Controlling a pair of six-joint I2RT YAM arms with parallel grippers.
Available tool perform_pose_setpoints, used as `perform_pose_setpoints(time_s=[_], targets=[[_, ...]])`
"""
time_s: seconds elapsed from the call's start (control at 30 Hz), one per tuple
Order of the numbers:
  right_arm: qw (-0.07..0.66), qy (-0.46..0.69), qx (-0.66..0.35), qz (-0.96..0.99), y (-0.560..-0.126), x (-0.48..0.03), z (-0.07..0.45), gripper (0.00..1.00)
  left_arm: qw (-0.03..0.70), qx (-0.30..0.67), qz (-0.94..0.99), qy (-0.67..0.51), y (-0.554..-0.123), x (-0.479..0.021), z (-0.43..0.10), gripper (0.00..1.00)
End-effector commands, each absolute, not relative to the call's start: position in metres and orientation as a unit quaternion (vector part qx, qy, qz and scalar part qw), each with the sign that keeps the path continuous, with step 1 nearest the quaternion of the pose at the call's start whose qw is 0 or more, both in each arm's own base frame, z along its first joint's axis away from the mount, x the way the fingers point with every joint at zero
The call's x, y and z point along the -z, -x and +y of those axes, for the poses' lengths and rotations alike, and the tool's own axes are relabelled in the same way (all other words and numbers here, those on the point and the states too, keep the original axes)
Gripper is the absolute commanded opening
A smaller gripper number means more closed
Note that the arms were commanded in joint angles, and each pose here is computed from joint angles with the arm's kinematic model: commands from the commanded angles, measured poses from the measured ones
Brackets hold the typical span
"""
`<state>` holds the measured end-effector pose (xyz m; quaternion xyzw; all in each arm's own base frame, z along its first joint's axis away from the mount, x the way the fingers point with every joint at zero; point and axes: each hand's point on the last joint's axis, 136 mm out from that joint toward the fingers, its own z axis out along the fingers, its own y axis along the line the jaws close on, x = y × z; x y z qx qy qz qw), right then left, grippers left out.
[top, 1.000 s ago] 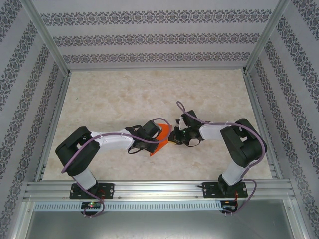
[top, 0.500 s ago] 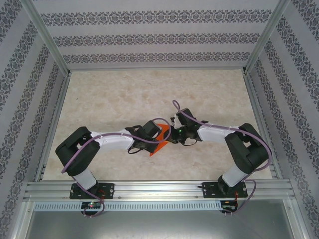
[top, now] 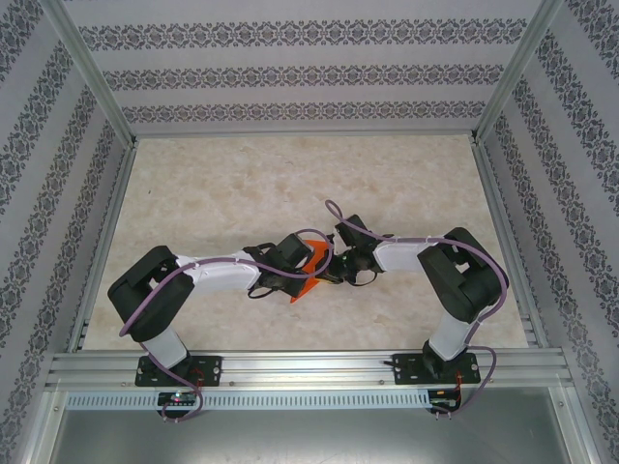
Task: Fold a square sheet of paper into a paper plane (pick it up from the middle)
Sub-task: Third fold the triangle at the center of the table.
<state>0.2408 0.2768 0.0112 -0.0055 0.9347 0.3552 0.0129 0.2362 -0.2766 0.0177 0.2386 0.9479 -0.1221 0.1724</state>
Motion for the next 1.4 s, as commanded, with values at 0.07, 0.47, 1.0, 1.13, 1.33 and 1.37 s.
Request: perform_pose_setpoints(time_s=[0.07,0.47,1.0,1.13,1.33,1.37], targets=[[-0.003,-0.006,-0.292,0.956,-0.23,0.014,0.256,0.08,0.201,0.086,0.951,-0.218,-0.249,-0.051,-0.26,0.24],[-0.005,-0.015,-0.295,0.955,-0.233,0.013,0.258,0.08,0.196,0.235,0.936,-0.172,-0.225,-0.113,-0.289,0.25],[-0.012,-0.017,-0.289,0.957,-0.23,0.02,0.257,0.08,0.087,0.246,0.951,-0.165,-0.211,-0.04,-0.312,0.15],[-0.011,-0.016,-0.289,0.957,-0.231,0.019,0.258,0.08,0.091,0.214,0.958,-0.165,-0.214,-0.03,-0.302,0.14],[-0.015,-0.015,-0.284,0.959,-0.23,0.021,0.256,0.08,0.087,0.183,0.964,-0.171,-0.214,-0.017,-0.292,0.12],[-0.014,-0.015,-0.283,0.959,-0.231,0.021,0.256,0.08,0.085,0.181,0.965,-0.171,-0.213,-0.014,-0.291,0.12]])
